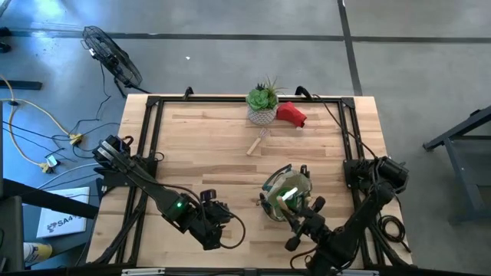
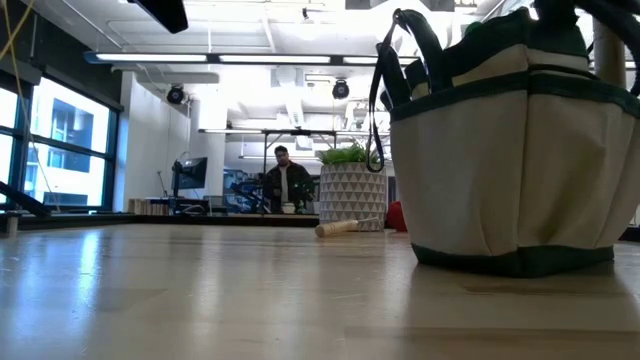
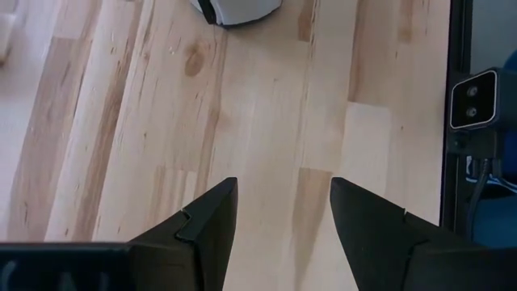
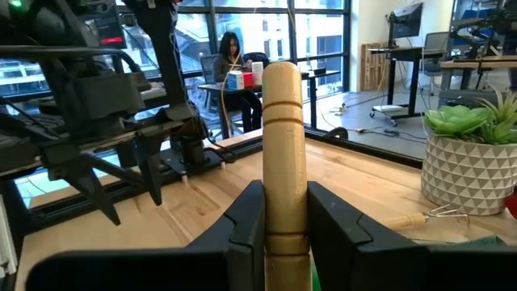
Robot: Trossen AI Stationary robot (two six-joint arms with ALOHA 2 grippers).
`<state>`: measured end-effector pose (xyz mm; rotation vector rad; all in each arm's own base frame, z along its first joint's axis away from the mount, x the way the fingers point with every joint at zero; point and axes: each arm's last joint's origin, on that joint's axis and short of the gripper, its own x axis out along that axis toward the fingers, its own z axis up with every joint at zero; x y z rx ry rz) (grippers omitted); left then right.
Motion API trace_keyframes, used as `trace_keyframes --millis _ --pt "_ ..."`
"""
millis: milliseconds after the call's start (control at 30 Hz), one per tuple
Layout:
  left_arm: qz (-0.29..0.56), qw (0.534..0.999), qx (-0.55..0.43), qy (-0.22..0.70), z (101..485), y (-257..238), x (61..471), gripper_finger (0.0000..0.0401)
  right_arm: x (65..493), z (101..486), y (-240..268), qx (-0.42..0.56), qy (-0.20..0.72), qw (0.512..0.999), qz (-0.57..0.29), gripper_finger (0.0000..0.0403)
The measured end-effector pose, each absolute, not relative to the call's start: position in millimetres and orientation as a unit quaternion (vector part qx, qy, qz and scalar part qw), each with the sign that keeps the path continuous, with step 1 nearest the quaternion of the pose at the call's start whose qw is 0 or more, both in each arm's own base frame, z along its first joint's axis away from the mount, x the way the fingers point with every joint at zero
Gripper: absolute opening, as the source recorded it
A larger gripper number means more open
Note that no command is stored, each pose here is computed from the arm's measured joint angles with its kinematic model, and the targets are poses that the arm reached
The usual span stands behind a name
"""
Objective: Pick & Place Garden tools in Gardening bag
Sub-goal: Put the brown trowel into the gardening bag
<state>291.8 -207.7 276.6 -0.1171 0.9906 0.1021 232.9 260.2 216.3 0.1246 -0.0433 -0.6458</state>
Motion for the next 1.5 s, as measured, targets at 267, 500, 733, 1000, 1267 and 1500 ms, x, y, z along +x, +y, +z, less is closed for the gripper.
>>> trace_keyframes --millis 267,500,733,1000,1267,1500 --pt "0.048 0.877 -0.055 0.475 276.6 -207.7 291.8 0.0195 215.6 218.9 276.5 0.032 -0.009 0.958 -0.286 0.0059" --pt "0.05 0.877 -0.059 0.475 276.6 -207.7 291.9 0.0195 180.1 242.8 295.7 0.027 0.04 0.973 -0.228 0.0059" --pt "0.055 0.876 -0.066 0.474 276.6 -206.4 292.9 0.0195 206.3 262.1 311.5 -0.043 0.254 0.965 -0.057 0.0059" --pt "0.061 0.874 -0.075 0.475 276.8 -200.1 297.4 0.0195 268.7 301.8 309.6 -0.07 0.171 0.954 0.235 0.0059" --pt "0.062 0.874 -0.072 0.476 276.7 -198.0 298.6 0.0195 274.3 325.9 314.2 -0.101 0.029 0.886 0.451 0.0059" --pt "0.063 0.874 -0.073 0.476 276.7 -198.5 298.2 0.0195 259.5 325.1 325.8 -0.182 0.01 0.915 0.361 0.0059"
